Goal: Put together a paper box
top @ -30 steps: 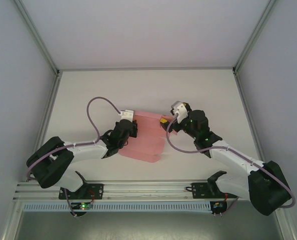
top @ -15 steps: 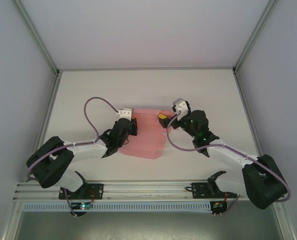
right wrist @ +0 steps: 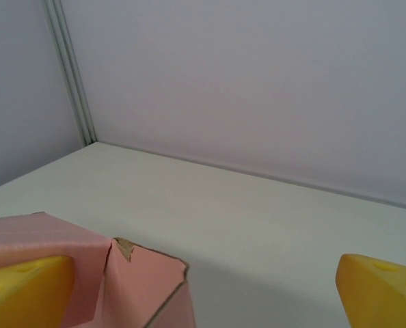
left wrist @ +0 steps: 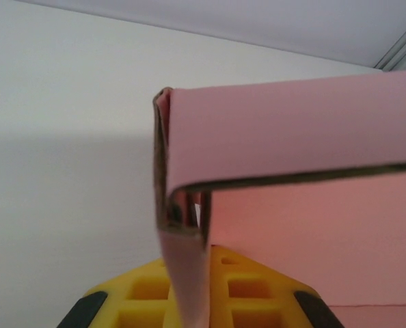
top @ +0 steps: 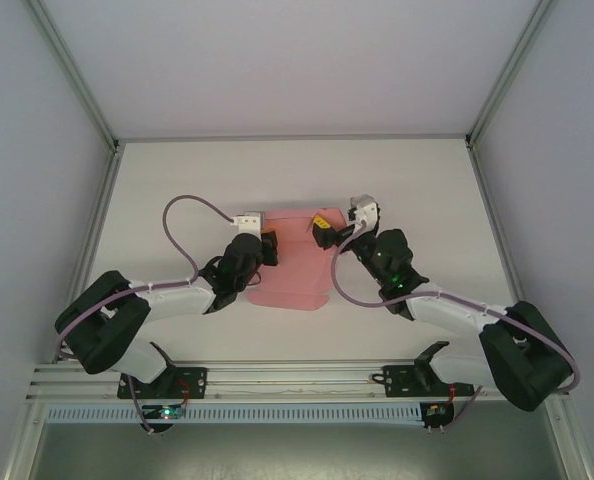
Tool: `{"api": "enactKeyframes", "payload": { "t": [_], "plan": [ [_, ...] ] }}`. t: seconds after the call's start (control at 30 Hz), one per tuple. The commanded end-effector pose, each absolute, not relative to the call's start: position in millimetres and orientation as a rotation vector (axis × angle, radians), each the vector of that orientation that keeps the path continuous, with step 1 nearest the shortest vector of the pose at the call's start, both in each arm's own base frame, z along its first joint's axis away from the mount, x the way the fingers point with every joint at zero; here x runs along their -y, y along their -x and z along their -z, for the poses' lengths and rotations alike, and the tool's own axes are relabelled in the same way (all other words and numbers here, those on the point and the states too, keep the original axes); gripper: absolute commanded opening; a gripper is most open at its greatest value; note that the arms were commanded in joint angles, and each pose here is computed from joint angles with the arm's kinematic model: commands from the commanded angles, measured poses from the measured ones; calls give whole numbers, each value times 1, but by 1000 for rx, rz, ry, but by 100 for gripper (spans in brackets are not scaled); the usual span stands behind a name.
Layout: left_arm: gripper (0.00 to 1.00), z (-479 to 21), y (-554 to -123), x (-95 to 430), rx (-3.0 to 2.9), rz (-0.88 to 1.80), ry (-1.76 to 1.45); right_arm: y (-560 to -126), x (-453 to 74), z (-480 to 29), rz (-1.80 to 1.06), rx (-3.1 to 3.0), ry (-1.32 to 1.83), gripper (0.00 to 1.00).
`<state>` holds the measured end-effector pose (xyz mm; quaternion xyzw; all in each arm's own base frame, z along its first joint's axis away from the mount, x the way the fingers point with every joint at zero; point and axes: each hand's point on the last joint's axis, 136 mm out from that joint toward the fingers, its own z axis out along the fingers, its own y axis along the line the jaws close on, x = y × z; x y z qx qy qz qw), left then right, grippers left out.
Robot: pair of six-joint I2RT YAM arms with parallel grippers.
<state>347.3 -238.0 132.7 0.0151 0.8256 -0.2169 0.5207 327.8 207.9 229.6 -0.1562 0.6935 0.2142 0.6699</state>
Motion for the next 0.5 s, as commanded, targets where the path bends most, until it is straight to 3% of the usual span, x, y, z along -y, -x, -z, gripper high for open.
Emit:
{"api": "enactKeyframes", "payload": {
  "t": [0.0, 0.47],
  "plan": [
    [0, -155, -344, 261, -1919, 601, -87, -313, -204, -240, -508, -1550, 333, 98],
    [0, -163, -348, 220, -1891, 448, 27, -264, -155, -208, -405, -1789, 391, 98]
  ]
}}
